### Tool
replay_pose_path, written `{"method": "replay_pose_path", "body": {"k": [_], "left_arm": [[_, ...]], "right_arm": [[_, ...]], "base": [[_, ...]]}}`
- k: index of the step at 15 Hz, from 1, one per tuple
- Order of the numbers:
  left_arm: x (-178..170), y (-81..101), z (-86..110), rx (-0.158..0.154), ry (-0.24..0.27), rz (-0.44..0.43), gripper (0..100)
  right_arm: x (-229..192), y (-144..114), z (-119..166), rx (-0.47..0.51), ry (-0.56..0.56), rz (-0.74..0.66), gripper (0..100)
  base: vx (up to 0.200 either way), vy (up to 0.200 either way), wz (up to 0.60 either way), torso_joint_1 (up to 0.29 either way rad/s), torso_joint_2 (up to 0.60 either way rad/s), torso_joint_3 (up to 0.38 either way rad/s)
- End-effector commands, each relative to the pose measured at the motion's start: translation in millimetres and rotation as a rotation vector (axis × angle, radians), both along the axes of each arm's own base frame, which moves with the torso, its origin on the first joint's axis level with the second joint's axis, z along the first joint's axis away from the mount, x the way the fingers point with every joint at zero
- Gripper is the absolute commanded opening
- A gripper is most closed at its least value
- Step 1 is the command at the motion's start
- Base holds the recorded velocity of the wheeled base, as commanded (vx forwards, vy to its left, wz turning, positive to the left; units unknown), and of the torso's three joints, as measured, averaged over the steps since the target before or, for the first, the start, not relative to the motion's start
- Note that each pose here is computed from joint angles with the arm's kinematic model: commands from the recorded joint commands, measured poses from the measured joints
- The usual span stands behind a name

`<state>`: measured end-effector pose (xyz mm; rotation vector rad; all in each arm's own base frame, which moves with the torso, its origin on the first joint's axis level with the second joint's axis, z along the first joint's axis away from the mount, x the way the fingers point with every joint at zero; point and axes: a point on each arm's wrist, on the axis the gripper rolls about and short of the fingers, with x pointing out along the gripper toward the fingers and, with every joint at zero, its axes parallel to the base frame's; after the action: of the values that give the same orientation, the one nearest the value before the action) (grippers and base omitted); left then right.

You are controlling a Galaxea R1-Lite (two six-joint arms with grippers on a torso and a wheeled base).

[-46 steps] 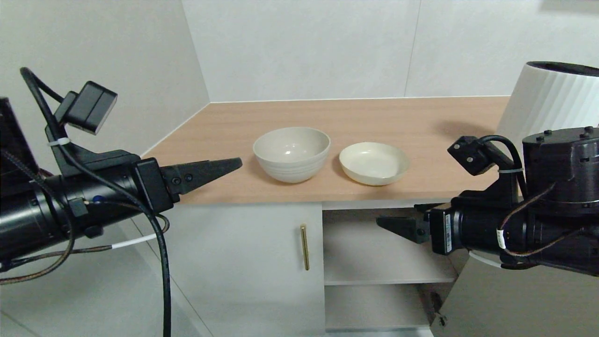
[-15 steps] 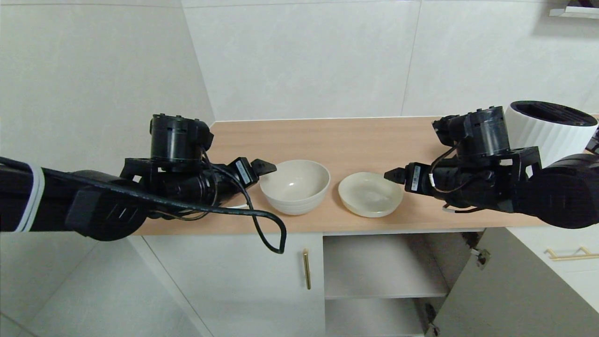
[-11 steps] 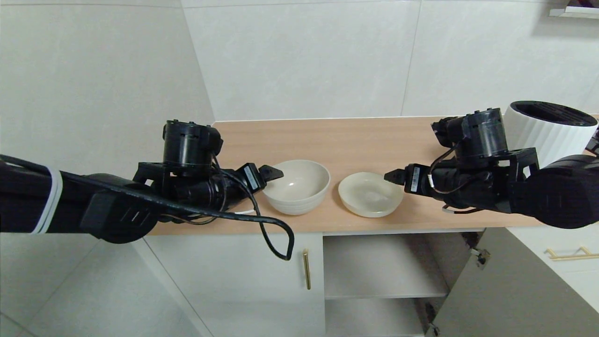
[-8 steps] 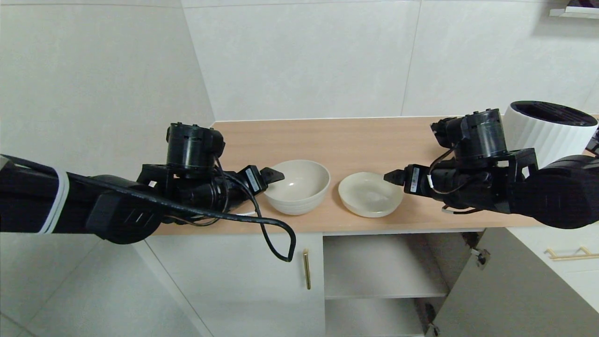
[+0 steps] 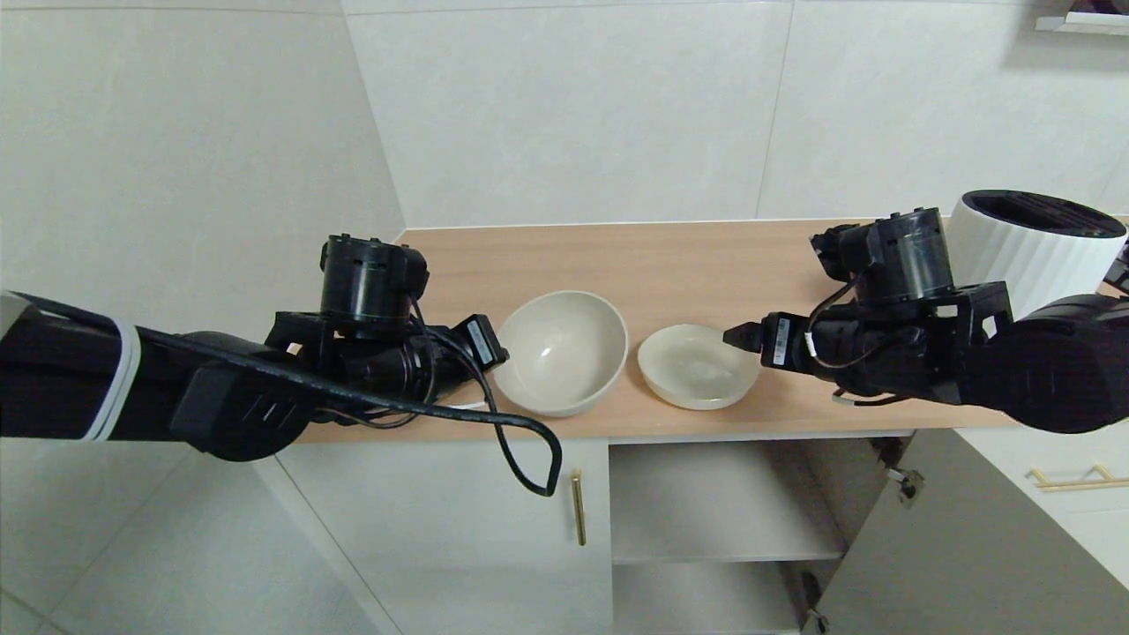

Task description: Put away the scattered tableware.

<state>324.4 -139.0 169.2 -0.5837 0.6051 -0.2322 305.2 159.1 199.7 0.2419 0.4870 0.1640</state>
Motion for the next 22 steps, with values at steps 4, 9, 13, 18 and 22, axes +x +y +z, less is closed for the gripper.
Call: {"method": "replay_pose_path", "body": {"k": [4, 9, 13, 18, 22], "left_arm": [[-1.0, 0.4, 2.6, -0.004, -0.007, 0.000, 0], [-1.0, 0.5, 3.6, -0.011, -0.008, 0.005, 0], [-1.5, 0.7, 4.6, -0.012, -0.010, 0.005, 0], [-1.5, 0.7, 4.6, -0.012, -0.010, 0.005, 0], [-1.5, 0.7, 4.6, -0.012, -0.010, 0.005, 0]], "right_arm": [[-0.2, 0.5, -0.6, -0.001, 0.001, 0.001, 100], [12.4, 5.4, -12.1, -0.047, 0.008, -0.070, 100], [21.9, 10.1, -25.1, -0.070, 0.030, -0.085, 100], [28.0, 13.3, -33.8, -0.080, 0.047, -0.087, 100], [29.7, 14.3, -38.4, -0.086, 0.057, -0.087, 100]], "base": [[0.000, 0.000, 0.00, 0.000, 0.00, 0.000], [0.000, 0.000, 0.00, 0.000, 0.00, 0.000], [0.000, 0.000, 0.00, 0.000, 0.00, 0.000], [0.000, 0.000, 0.00, 0.000, 0.00, 0.000], [0.000, 0.000, 0.00, 0.000, 0.00, 0.000]]}}
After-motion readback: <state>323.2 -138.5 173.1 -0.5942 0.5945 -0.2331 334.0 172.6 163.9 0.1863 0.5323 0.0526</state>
